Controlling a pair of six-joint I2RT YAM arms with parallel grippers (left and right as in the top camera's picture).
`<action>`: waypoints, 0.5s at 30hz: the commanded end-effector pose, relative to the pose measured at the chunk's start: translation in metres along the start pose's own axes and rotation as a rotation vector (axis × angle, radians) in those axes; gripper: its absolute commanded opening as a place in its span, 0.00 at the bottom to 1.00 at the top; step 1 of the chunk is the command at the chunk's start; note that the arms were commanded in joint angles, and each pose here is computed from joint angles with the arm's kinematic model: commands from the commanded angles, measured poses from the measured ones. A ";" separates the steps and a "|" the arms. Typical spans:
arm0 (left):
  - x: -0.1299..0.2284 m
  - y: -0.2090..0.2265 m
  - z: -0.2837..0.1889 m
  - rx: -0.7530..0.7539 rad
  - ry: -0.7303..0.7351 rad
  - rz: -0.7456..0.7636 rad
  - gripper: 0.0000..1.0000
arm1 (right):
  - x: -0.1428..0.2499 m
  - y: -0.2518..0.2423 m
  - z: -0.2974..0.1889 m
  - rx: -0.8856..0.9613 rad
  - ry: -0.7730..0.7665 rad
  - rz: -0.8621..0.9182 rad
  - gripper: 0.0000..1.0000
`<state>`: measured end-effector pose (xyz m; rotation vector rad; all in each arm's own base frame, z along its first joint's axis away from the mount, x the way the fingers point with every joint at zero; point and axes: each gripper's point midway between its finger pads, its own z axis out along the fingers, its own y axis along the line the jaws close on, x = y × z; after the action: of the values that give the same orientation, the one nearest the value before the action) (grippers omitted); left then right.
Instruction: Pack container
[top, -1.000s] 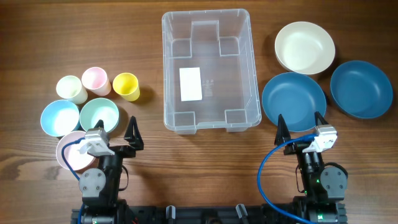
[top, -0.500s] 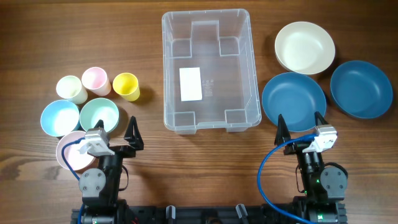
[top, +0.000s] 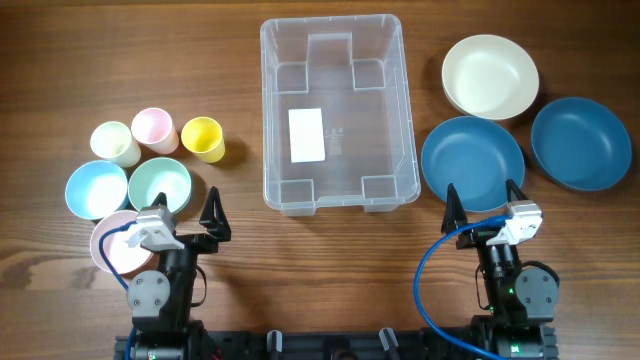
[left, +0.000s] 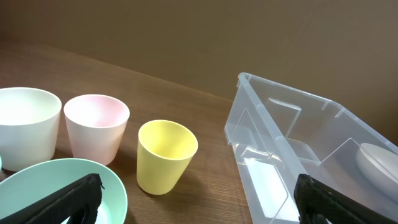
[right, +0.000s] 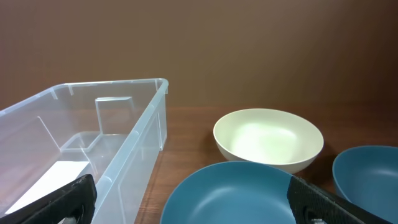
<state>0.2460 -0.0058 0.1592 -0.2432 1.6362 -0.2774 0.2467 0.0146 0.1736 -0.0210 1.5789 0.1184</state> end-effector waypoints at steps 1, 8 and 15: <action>0.003 0.000 0.000 0.004 0.000 0.016 1.00 | -0.002 0.004 0.000 -0.022 -0.010 0.004 1.00; 0.002 0.001 0.000 -0.002 -0.002 0.017 1.00 | -0.002 0.003 0.000 -0.014 -0.011 0.016 1.00; 0.002 0.001 0.000 -0.002 -0.002 0.017 1.00 | -0.002 0.003 0.000 -0.015 -0.011 0.018 1.00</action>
<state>0.2460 -0.0058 0.1593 -0.2434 1.6357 -0.2771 0.2467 0.0145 0.1736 -0.0198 1.5789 0.1190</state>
